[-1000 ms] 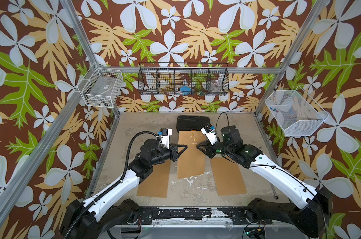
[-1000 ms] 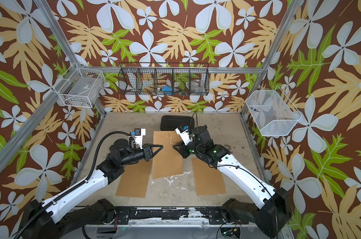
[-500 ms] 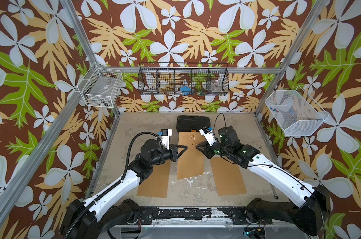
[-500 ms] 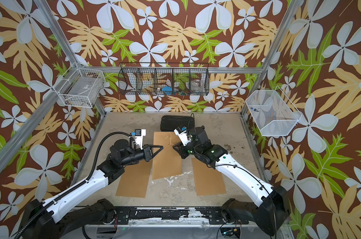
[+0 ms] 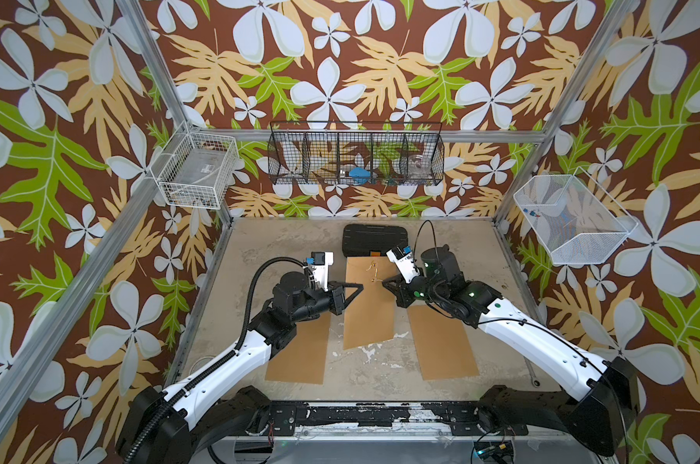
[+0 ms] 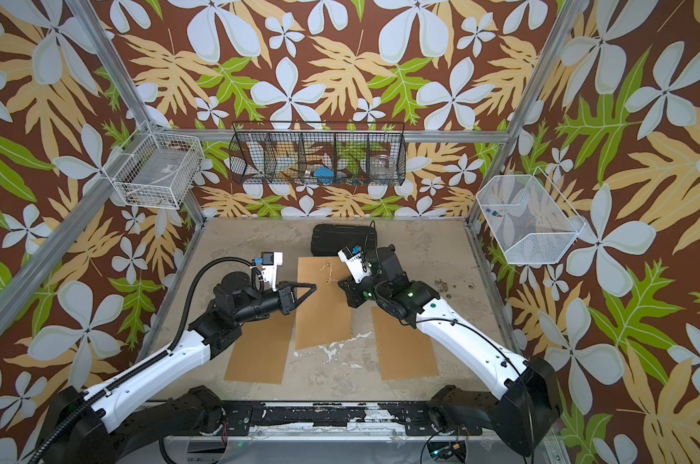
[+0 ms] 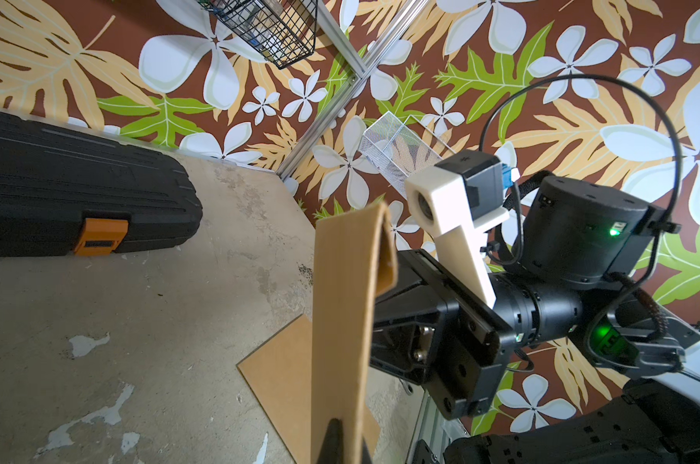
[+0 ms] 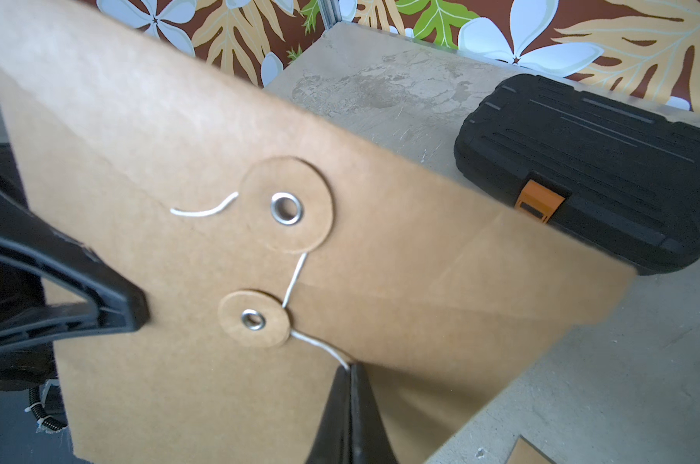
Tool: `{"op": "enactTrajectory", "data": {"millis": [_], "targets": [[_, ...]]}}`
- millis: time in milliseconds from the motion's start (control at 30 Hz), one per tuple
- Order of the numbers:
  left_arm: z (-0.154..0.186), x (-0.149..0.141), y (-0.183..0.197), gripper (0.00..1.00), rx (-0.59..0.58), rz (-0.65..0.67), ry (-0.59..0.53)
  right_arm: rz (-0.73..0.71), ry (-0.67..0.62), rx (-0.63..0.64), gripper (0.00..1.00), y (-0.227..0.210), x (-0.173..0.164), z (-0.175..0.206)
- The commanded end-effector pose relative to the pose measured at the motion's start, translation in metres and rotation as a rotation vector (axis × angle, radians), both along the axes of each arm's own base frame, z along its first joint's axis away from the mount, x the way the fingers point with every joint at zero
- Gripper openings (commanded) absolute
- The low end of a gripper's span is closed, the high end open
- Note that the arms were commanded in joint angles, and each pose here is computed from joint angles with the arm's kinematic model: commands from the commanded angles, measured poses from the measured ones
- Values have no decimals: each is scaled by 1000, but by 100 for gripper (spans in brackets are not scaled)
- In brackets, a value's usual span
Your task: Open the file bag
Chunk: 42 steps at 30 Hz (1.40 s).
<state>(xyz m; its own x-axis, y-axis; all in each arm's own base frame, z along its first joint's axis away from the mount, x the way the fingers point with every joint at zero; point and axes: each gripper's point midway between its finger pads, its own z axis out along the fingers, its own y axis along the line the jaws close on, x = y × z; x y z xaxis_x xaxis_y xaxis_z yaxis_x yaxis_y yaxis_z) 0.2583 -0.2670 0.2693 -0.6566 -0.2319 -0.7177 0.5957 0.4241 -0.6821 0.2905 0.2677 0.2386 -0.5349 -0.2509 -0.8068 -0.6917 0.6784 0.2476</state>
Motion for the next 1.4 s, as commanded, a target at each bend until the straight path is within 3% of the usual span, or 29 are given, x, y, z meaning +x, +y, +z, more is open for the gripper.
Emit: {"op": "enactTrajectory", "data": {"millis": [0, 1367], "targets": [[15, -5, -3, 0, -45, -35, -46, 2, -27, 46, 2, 5, 2, 12], [3, -6, -2, 0, -78, -28, -15, 122, -47, 210, 0, 27, -13, 66]]}}
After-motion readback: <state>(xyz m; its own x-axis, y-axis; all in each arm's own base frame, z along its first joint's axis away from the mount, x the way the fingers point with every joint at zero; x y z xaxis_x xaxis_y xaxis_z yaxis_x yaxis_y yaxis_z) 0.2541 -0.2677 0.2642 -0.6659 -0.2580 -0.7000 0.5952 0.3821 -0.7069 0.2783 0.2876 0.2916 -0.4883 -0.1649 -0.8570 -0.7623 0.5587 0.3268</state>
